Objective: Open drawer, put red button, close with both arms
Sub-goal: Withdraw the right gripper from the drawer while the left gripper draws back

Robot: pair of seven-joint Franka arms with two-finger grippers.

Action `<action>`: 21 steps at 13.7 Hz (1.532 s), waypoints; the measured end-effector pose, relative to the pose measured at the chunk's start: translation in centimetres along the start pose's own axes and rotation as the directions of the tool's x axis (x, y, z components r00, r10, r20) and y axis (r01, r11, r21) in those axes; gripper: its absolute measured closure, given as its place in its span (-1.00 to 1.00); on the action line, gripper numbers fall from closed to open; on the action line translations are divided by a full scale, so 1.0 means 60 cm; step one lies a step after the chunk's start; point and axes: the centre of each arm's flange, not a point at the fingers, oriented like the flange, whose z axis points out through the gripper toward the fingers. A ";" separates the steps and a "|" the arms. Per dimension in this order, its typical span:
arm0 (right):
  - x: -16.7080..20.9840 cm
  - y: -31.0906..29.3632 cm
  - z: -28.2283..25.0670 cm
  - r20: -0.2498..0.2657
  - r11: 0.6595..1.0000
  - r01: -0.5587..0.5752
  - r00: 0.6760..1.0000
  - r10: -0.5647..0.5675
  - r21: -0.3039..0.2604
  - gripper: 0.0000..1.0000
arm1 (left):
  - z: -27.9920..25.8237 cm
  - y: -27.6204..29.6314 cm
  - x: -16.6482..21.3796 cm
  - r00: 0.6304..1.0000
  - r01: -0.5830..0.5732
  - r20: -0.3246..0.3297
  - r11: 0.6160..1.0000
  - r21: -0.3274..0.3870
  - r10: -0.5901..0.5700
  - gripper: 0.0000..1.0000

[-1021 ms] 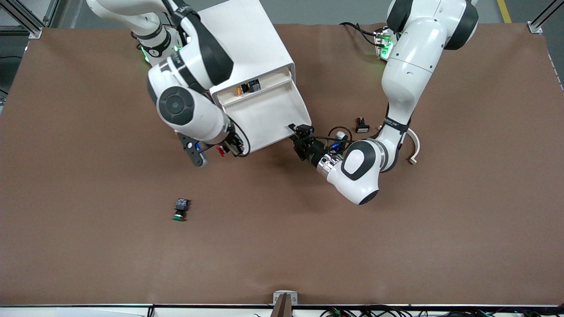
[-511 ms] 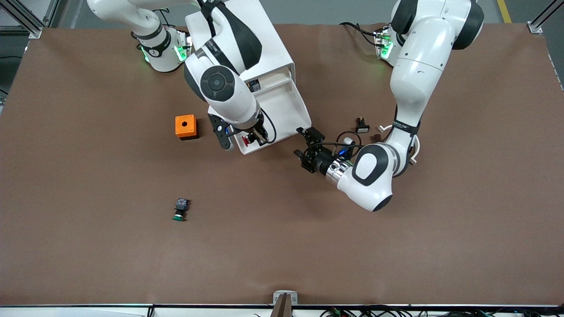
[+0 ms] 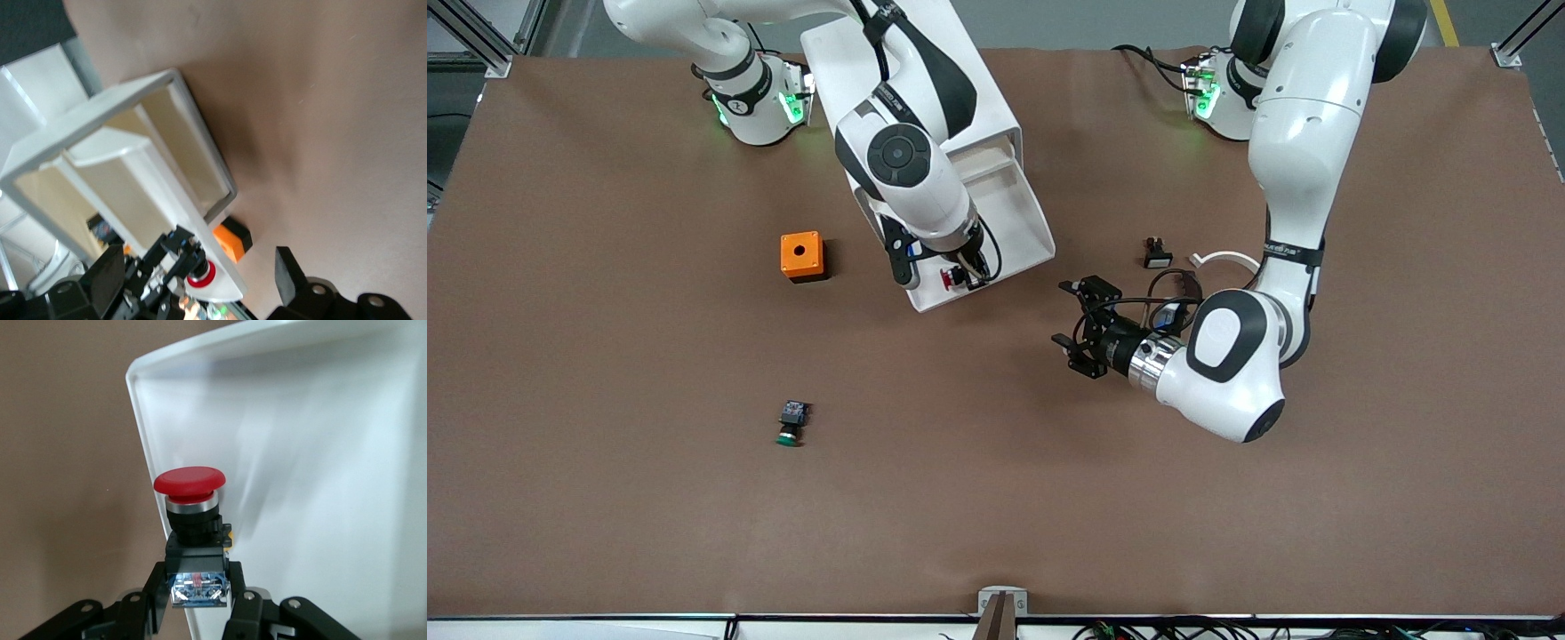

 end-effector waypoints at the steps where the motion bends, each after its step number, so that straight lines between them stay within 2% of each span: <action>1: 0.000 0.000 0.000 0.000 1.000 -0.005 1.000 0.005 0.001 0.19 | -0.009 -0.005 0.000 0.999 -0.036 -0.031 0.999 -0.017 0.036 -0.98; 4: -0.001 0.001 0.000 -0.001 1.000 -0.008 1.000 0.008 -0.002 0.10 | -0.053 -0.037 -0.010 0.975 -0.183 -0.141 0.981 -0.067 0.172 -0.98; 7: -0.007 -0.002 -0.013 0.009 1.000 -0.003 1.000 0.003 0.019 -0.45 | -0.093 -0.068 -0.019 0.931 -0.315 -0.221 0.945 -0.088 0.289 -0.98; 9: 0.003 -0.017 -0.056 0.023 0.998 0.017 1.000 -0.019 0.066 -0.90 | -0.117 -0.073 -0.011 0.897 -0.396 -0.250 0.914 -0.091 0.364 -0.99; 10: 0.020 -0.031 -0.090 0.030 0.994 0.046 0.998 -0.050 0.099 -1.00 | -0.128 -0.074 -0.005 0.870 -0.443 -0.278 0.892 -0.083 0.407 -0.99; 12: 0.078 -0.058 -0.162 0.022 0.979 0.142 0.989 -0.147 0.147 -1.00 | -0.133 -0.073 0.003 0.814 -0.517 -0.339 0.855 -0.050 0.472 -0.98; 15: 0.201 -0.079 -0.243 -0.027 0.927 0.365 0.931 -0.364 0.085 -1.00 | -0.133 -0.062 -0.014 0.740 -0.613 -0.407 0.786 -0.080 0.536 -0.98; 16: 0.250 -0.087 -0.265 -0.035 0.909 0.412 0.911 -0.410 0.071 -1.00 | -0.126 -0.060 -0.025 0.707 -0.651 -0.430 0.754 -0.084 0.562 -0.98; 17: 0.301 -0.093 -0.286 -0.041 0.893 0.446 0.895 -0.444 0.062 -1.00 | -0.113 -0.060 -0.038 0.649 -0.701 -0.466 0.711 -0.059 0.601 -0.98; 19: 0.390 -0.099 -0.323 -0.052 0.865 0.498 0.867 -0.496 0.064 -1.00 | -0.073 -0.062 -0.066 0.463 -0.810 -0.541 0.583 0.065 0.702 -0.99; 20: 0.428 -0.097 -0.341 -0.057 0.846 0.529 0.848 -0.527 0.065 -1.00 | -0.045 -0.064 -0.083 0.385 -0.841 -0.557 0.528 0.117 0.736 -0.99; 21: 0.464 -0.092 -0.359 -0.061 0.821 0.568 0.823 -0.565 0.061 -1.00 | -0.014 -0.069 -0.102 0.332 -0.857 -0.565 0.491 0.154 0.756 -0.99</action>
